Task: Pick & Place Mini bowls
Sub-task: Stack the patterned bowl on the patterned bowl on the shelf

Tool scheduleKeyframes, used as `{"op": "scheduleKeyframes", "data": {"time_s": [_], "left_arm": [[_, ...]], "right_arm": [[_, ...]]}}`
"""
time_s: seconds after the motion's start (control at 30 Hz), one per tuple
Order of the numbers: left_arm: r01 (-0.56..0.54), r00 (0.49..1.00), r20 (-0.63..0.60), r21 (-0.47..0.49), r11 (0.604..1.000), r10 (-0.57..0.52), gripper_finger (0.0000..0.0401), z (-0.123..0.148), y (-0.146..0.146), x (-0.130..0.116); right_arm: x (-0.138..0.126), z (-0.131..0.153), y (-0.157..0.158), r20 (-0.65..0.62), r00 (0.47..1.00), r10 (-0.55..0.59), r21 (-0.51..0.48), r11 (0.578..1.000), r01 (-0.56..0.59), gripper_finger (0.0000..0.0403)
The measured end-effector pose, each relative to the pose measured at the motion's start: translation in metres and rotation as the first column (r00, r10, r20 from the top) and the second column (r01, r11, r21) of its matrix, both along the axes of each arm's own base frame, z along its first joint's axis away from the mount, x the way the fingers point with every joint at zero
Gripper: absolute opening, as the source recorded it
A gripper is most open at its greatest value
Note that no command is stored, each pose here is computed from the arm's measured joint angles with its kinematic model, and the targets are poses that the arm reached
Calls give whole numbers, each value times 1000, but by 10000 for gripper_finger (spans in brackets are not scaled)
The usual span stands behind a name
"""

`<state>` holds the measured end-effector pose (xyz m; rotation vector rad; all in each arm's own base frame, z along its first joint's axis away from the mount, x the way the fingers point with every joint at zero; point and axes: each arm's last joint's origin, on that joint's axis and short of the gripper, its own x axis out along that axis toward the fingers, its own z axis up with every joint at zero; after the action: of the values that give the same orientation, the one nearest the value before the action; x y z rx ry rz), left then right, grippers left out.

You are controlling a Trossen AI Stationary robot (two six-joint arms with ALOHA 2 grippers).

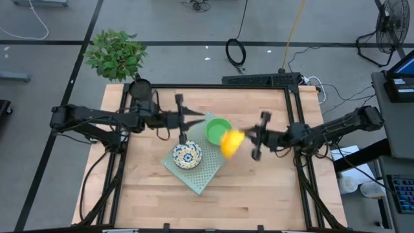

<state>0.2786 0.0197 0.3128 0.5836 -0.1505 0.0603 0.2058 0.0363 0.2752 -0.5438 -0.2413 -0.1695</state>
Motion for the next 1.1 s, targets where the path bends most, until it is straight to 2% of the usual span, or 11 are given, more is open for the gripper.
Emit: {"op": "scheduleKeyframes", "data": {"time_s": [0.1,0.27,0.37,0.5,0.6,0.77,0.97,1.03,1.1], "left_arm": [[6,997,76,84,996,-12,93,-7,-4,15],[-189,967,201,157,969,156,93,-15,-5,30],[-201,961,227,175,964,159,93,-19,-5,34],[-189,965,217,200,961,144,95,-22,-6,37],[-214,960,223,189,958,170,115,-21,-7,37],[-257,951,227,206,944,209,182,-20,-8,36],[-218,962,213,225,950,171,239,-22,-9,37],[-202,965,215,231,952,152,247,-22,-10,37],[-197,964,222,233,952,145,250,-21,-10,37]], "right_arm": [[4,9,-6,147,966,-211,-121,966,229,1],[9,19,-11,323,875,-360,-207,875,437,1],[18,21,-15,345,845,-408,-228,838,497,1],[32,23,-18,340,833,-437,-271,802,532,1],[37,25,-20,342,821,-458,-304,772,558,1],[37,29,-20,353,811,-466,-311,759,572,1],[37,39,-25,385,787,-483,-290,746,599,0],[38,40,-28,379,791,-481,-268,761,591,0],[40,38,-30,367,813,-452,-233,801,551,0]]}}
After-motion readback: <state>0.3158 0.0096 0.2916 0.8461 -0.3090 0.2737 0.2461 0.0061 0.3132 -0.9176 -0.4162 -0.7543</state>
